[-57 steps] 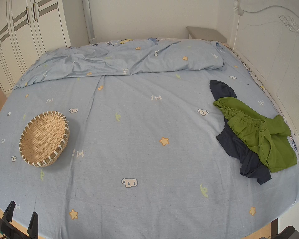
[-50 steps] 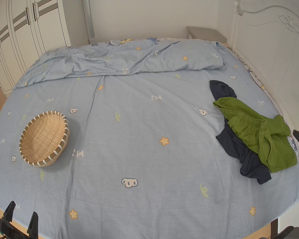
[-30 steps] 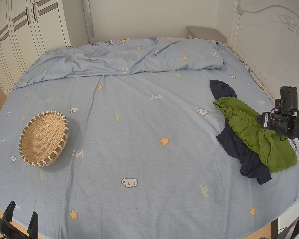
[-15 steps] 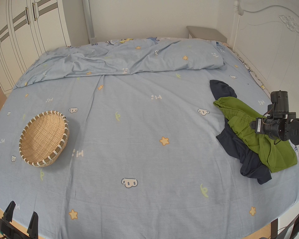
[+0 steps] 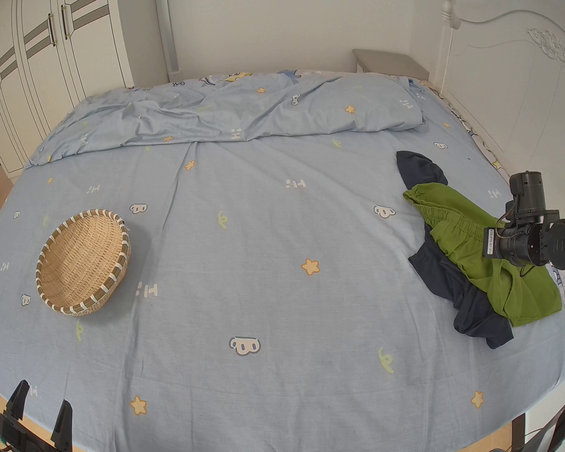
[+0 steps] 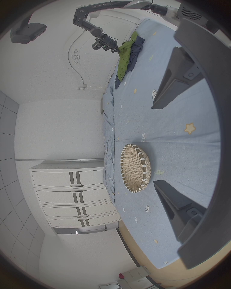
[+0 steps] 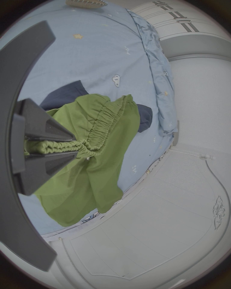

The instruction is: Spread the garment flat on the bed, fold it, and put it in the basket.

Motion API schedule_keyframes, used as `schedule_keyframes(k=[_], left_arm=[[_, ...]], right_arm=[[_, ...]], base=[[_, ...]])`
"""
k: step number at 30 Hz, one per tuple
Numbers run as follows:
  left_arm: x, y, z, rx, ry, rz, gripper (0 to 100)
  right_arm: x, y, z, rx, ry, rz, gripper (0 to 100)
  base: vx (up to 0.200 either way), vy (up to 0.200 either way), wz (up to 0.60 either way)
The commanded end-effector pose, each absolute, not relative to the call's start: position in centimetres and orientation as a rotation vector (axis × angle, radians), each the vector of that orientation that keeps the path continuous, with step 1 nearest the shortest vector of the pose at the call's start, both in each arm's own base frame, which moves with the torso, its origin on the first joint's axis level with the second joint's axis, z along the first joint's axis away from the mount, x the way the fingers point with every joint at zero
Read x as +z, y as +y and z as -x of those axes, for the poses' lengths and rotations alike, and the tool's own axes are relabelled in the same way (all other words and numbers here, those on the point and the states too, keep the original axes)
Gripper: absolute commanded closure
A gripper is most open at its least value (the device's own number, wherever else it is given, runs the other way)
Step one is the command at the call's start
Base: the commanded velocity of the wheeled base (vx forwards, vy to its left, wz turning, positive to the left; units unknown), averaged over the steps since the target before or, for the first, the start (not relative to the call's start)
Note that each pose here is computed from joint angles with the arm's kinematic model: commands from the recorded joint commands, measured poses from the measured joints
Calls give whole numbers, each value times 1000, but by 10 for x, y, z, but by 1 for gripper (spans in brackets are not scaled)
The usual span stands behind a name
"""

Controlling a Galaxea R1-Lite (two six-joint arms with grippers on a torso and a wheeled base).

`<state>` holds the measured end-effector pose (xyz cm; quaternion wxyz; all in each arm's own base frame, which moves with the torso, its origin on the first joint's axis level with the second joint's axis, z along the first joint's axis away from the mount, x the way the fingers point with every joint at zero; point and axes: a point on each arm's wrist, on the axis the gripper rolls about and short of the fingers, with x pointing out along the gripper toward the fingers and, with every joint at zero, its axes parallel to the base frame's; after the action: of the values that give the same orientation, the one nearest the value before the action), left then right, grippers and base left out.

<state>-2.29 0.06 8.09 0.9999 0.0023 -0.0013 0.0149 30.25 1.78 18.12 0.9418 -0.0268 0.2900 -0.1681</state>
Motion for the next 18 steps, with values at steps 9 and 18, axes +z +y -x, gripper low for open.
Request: schedule_keyframes(k=[9,18], left_arm=[[76,1,23,31,0,-5,0],[76,1,23,31,0,-5,0]], right_arm=[[297,46,-240,-99,541,-144,100],[342,74,-220,187,574,-309,100]], base=[[0,0,0],[0,0,0]])
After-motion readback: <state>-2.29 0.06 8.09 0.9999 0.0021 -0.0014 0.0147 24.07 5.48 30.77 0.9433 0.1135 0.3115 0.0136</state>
